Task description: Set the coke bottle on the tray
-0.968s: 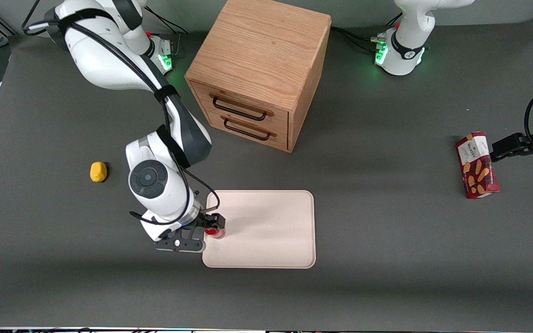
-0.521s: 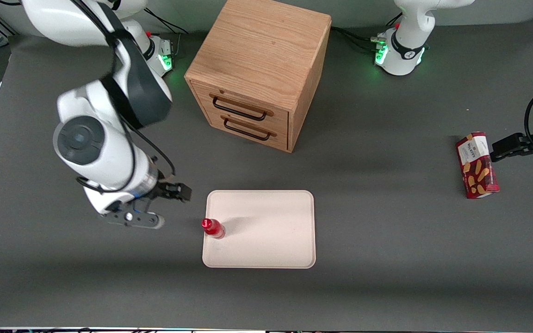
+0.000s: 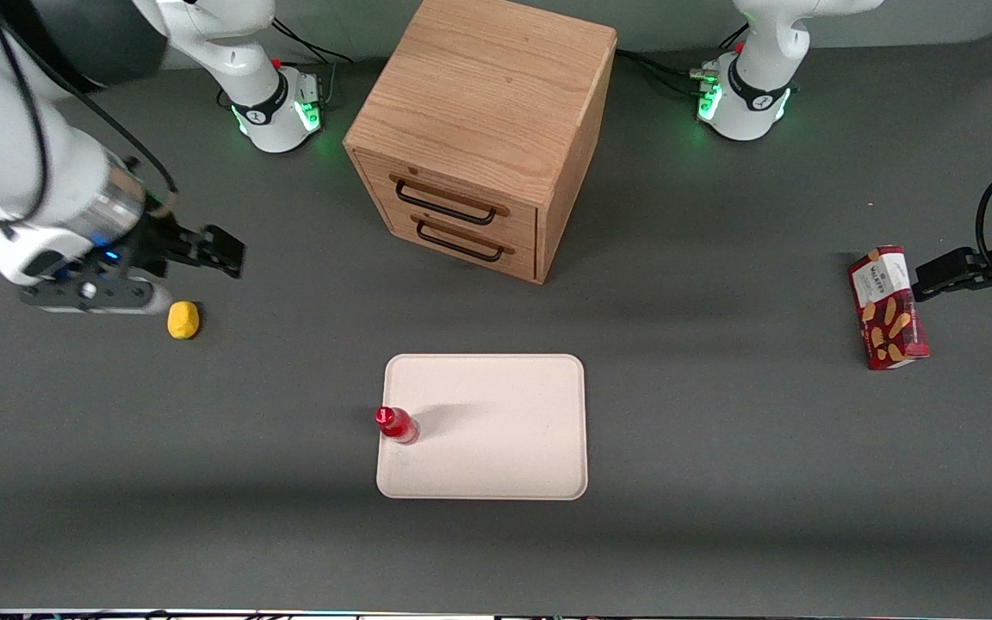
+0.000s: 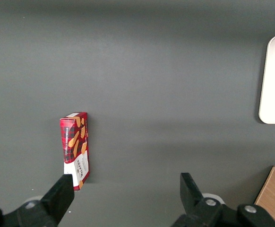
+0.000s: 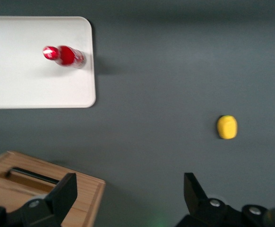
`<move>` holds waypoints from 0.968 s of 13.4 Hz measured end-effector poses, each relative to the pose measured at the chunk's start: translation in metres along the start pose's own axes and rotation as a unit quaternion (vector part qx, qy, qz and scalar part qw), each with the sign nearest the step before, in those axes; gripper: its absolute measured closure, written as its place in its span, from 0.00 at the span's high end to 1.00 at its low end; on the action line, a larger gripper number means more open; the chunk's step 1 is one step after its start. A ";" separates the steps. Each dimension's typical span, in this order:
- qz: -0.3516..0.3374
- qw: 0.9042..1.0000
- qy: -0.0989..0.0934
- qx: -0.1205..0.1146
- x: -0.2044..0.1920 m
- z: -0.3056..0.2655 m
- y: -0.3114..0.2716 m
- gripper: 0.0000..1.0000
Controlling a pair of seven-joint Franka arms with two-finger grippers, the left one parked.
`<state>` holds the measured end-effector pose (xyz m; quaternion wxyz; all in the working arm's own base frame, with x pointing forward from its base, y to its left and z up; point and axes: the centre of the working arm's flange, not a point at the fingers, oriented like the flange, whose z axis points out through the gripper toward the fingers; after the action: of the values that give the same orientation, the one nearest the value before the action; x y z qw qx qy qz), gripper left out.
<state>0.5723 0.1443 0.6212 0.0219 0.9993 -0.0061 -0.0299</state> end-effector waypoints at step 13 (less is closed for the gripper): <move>-0.023 0.999 0.025 -0.002 0.002 0.020 0.138 1.00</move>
<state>0.5714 0.0059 0.6072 0.0238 0.9995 0.0180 -0.0058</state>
